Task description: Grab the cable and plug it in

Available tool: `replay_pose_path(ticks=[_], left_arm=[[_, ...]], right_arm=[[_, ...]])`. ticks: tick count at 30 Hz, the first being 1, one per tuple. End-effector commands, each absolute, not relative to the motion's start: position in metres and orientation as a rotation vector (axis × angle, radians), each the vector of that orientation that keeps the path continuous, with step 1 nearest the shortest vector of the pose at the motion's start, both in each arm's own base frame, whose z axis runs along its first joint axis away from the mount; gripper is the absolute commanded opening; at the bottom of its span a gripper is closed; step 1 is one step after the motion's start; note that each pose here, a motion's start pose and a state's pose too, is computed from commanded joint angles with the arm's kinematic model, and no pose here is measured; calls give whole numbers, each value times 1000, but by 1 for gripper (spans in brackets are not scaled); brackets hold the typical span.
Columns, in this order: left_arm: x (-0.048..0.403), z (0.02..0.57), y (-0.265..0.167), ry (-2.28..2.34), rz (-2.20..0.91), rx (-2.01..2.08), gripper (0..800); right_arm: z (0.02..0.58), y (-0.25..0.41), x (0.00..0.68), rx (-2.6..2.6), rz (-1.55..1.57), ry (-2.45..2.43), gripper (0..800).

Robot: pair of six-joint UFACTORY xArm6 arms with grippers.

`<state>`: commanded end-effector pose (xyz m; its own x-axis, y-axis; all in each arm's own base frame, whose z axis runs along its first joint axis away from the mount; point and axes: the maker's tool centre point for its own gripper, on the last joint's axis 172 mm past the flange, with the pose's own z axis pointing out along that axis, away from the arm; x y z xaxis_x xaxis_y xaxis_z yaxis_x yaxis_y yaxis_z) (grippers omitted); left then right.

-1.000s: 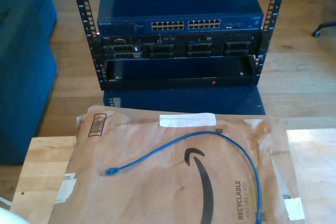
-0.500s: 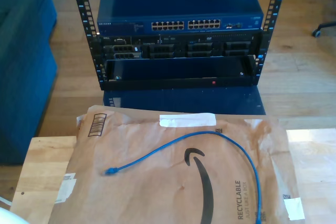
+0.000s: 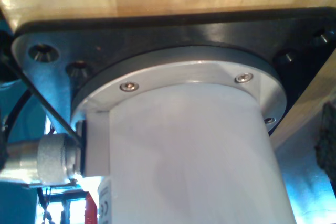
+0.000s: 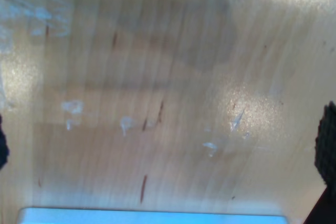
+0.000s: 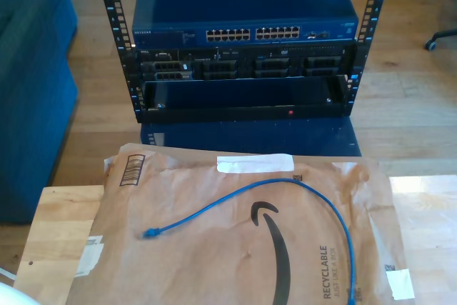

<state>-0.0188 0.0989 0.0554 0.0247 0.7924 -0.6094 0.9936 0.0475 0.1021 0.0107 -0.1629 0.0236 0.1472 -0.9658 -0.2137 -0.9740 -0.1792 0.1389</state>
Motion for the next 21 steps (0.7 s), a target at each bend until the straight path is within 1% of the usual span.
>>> replay_pose_path(ticks=[11, 16, 21], left_arm=[[-18, 56, 96, 1809, -519, 1780, 800], [-20, 60, 101, 1824, -516, 1789, 800], [-23, 85, 114, 1859, -522, 1776, 800]], right_arm=[[24, -163, 14, -2309, 375, 2021, 799], [30, -168, 16, -2306, 348, 2039, 799], [38, -176, 17, -2319, 317, 2056, 799]])
